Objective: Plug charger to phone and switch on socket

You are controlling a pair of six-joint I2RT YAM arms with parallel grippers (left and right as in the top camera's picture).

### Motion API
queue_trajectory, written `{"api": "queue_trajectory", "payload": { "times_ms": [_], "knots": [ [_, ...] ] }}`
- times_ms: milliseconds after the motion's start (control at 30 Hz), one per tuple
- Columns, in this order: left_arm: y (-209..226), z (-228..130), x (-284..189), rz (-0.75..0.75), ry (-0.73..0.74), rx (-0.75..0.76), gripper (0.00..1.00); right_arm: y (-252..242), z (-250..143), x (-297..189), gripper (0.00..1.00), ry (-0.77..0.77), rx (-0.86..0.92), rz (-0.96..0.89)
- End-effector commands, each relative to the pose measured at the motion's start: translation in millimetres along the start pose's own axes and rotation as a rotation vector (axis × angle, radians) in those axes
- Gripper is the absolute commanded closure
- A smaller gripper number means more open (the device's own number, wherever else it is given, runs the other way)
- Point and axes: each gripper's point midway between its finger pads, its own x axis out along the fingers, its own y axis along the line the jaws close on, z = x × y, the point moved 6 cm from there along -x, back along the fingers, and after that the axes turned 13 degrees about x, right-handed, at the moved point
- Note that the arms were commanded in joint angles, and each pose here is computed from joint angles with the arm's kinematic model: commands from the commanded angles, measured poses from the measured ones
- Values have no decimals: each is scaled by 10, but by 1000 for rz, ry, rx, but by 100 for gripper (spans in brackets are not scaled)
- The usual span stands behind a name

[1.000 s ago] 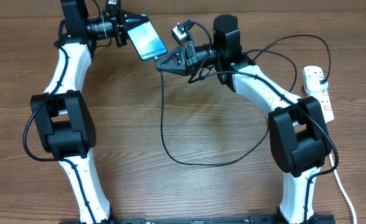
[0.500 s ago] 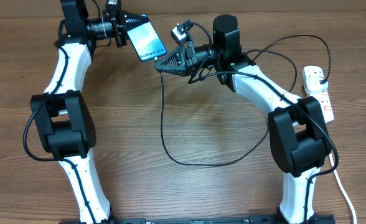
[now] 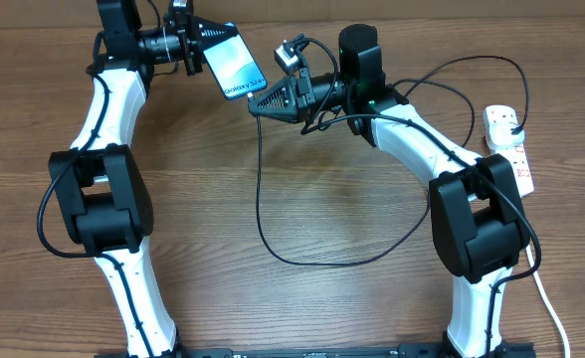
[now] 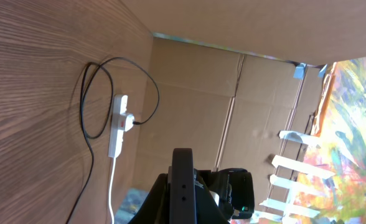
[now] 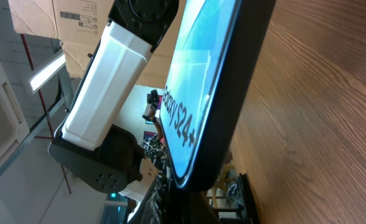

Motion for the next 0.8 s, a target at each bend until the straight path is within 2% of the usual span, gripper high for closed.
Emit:
{"api": "queue_trajectory", "payload": {
  "times_ms": [0, 533, 767],
  "knots": [
    [-223, -107, 50, -37, 64, 26, 95, 37, 64, -6, 96, -47, -15, -7],
    [-256, -142, 172, -41, 81, 76, 96, 36, 69, -7, 96, -52, 41, -7],
    [-389, -184, 163, -94, 143, 202, 95, 36, 71, -12, 96, -53, 40, -7]
  ]
}}
